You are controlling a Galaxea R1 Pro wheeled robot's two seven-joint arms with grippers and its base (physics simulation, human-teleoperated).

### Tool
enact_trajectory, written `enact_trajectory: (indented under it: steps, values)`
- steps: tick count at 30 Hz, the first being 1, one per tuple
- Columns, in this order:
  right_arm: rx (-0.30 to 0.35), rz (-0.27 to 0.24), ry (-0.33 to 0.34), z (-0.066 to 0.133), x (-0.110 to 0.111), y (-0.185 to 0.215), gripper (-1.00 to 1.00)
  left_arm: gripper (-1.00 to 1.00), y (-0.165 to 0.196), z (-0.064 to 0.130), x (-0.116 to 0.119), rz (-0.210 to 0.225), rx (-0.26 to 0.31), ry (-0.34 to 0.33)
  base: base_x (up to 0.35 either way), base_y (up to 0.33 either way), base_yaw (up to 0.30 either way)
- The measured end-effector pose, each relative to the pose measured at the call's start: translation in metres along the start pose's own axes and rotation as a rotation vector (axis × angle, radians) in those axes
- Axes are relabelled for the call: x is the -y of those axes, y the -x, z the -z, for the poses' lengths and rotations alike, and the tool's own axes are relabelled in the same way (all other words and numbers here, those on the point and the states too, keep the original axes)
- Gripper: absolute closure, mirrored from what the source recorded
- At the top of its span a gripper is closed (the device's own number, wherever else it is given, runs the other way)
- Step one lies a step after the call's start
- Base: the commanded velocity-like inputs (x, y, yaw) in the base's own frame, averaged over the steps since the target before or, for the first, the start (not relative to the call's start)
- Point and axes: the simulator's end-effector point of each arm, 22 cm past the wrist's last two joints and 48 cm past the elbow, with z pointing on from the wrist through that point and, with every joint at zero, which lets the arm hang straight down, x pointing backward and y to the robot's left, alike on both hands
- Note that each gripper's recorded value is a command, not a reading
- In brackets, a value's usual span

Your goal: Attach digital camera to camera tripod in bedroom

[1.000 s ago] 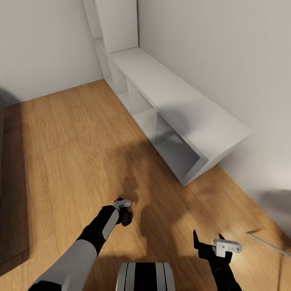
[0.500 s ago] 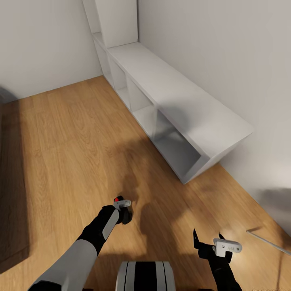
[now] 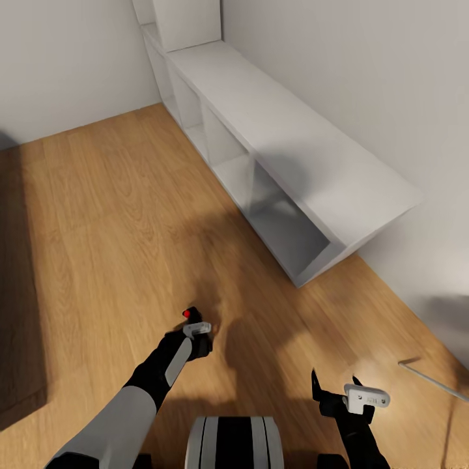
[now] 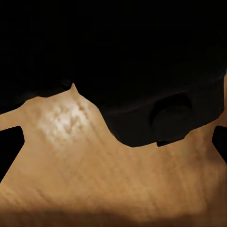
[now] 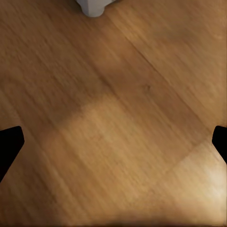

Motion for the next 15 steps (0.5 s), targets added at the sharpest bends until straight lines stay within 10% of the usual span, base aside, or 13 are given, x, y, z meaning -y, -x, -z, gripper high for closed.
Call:
enact_trajectory:
  steps: [15]
  values:
    - [-0.015,0.002,-0.001,-0.0019,0.0002,-0.0065,-1.0,-1.0,-0.0024,-0.0058,-0.0003,-0.002,-0.006,0.001,0.0,0.0,0.0]
